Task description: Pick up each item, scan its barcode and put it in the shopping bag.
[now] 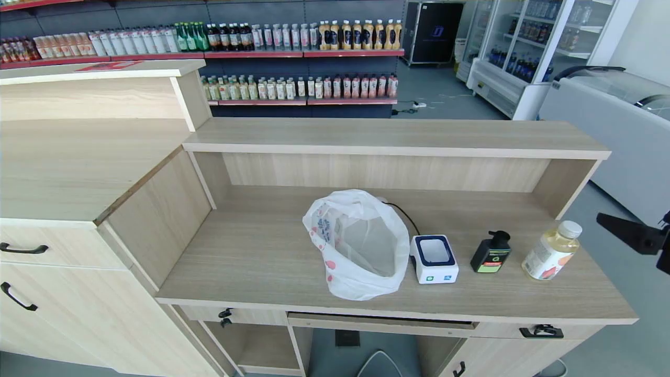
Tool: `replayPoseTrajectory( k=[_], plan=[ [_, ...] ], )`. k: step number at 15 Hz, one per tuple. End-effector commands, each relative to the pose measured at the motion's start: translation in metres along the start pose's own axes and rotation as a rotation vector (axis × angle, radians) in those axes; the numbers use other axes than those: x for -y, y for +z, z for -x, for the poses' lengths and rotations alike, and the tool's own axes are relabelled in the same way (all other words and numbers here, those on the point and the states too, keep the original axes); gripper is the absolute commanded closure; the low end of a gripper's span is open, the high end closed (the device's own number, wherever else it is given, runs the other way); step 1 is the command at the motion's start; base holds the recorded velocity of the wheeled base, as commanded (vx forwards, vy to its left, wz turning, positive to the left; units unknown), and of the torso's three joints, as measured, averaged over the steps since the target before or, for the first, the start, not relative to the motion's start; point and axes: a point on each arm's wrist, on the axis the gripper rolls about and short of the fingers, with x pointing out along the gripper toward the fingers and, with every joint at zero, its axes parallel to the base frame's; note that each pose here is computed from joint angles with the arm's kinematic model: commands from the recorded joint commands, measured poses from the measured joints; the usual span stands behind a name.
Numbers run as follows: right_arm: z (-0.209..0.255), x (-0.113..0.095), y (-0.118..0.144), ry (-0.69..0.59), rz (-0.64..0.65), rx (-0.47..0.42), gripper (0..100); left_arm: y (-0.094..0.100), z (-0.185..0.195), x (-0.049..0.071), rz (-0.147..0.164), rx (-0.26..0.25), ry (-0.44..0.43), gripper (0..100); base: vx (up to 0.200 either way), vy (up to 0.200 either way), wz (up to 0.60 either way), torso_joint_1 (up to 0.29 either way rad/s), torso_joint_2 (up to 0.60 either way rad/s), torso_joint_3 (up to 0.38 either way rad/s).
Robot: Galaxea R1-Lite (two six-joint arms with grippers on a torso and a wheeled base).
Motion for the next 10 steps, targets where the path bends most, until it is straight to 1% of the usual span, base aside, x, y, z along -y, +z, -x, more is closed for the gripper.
replayPoseTrajectory(
  k=[1,2,3,5,6,7,10],
  plan=[
    [-0.097,0.057,-0.055,-0.076,0.217,-0.185,0,0.000,0.000,0.000,0.000,0.000,0.000,0,0.000,0.000,0.00,0.000,0.00,0.000],
    [-0.108,0.070,-0.064,-0.049,0.313,-0.166,0,0.000,0.000,0.000,0.000,0.000,0.000,0,0.000,0.000,0.00,0.000,0.00,0.000],
    [-0.113,0.077,-0.073,-0.034,0.355,-0.191,0,0.000,0.000,0.000,0.000,0.000,0.000,0,0.000,0.000,0.00,0.000,0.00,0.000],
    [-0.117,0.082,-0.084,-0.017,0.387,-0.226,0,0.000,0.000,0.000,0.000,0.001,0.000,0,0.000,0.000,0.00,0.000,0.00,0.000],
    [-0.125,0.085,-0.097,0.018,0.391,-0.261,0,0.000,0.000,0.000,0.000,0.000,0.000,0,0.000,0.000,0.00,0.000,0.00,0.000],
    [-0.129,0.087,-0.102,0.025,0.394,-0.277,0,0.000,0.000,0.000,0.000,0.000,0.000,0,0.000,0.000,0.00,0.000,0.00,0.000],
    [-0.143,0.091,-0.114,0.032,0.448,-0.275,0,0.000,0.000,0.000,0.000,0.001,0.000,0,0.000,0.000,0.00,0.000,0.00,0.000]
  ],
)
